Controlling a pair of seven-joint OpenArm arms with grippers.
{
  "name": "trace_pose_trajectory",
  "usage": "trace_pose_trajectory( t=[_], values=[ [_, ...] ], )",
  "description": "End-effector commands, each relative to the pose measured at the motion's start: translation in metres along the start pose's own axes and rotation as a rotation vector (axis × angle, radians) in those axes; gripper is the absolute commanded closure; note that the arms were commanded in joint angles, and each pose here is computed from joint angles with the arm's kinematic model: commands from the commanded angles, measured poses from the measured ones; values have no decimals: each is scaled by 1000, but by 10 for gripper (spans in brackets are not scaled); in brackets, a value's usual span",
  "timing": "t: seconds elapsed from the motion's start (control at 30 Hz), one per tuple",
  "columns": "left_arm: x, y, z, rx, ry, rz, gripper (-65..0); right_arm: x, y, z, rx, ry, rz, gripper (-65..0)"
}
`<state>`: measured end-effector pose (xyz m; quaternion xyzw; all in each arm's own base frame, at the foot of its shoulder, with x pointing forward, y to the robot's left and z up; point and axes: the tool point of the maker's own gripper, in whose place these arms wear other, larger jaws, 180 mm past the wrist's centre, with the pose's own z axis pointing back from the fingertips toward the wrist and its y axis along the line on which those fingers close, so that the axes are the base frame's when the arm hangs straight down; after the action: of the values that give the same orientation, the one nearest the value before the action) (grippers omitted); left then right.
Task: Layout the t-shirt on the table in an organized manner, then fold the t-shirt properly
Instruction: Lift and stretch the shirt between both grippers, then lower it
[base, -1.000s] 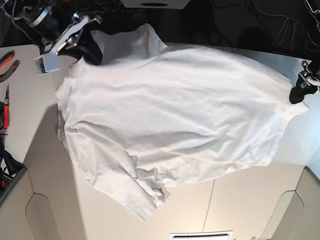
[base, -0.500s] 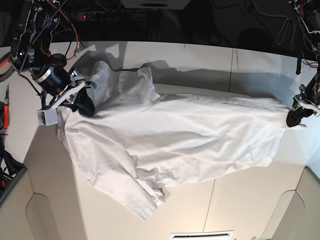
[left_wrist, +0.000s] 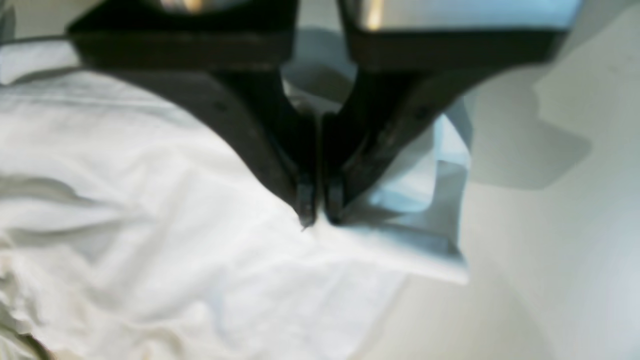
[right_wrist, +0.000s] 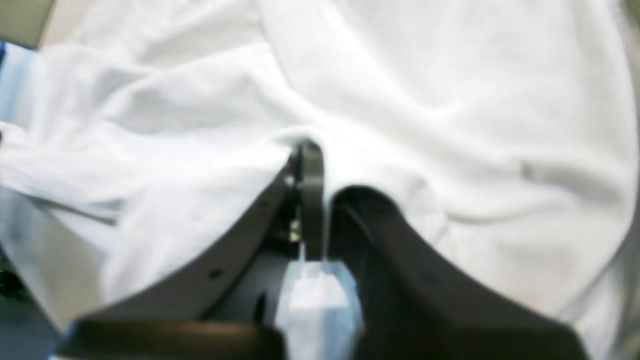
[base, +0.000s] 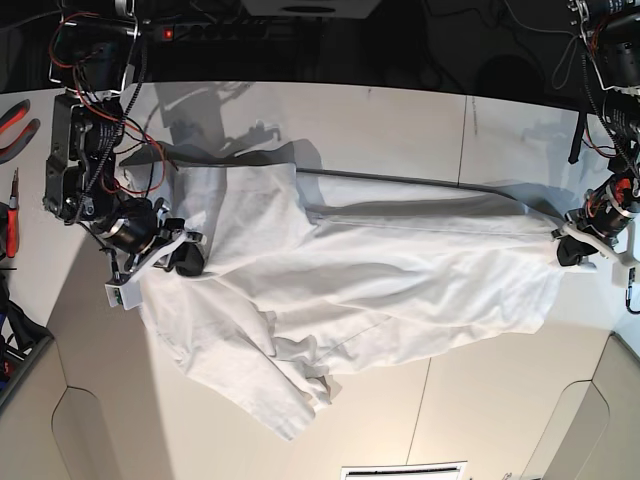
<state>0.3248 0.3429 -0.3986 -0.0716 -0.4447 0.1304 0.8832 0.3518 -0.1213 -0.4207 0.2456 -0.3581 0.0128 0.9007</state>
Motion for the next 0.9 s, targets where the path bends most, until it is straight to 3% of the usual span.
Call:
trace_pose_trajectory(
  t=[0.0, 0.2, 0.5, 0.57, 0.63, 0.7, 0.87],
  values=[
    [25, 9, 4, 34, -64, -17, 0, 23, 2, 0, 3, -55, 39, 0],
    [25, 33, 6, 171, -70, -25, 0, 21, -19, -1, -128, -43, 41, 0],
    [15, 21, 0, 154, -77, 3, 0, 20, -24, -1, -159, -37, 36, 0],
    [14, 19, -1, 151, -76, 7, -132, 22, -25, -1, -160, -48, 38, 0],
    [14, 19, -1, 152, -76, 5, -211, 25, -27, 0, -174, -61, 56, -156],
    [16, 20, -1, 152, -91, 4, -216, 29, -27, 0, -177, -85, 63, -248],
    [27, 19, 0, 151, -150, 3, -216, 46, -24, 4, -172, -156, 78, -250]
  ],
)
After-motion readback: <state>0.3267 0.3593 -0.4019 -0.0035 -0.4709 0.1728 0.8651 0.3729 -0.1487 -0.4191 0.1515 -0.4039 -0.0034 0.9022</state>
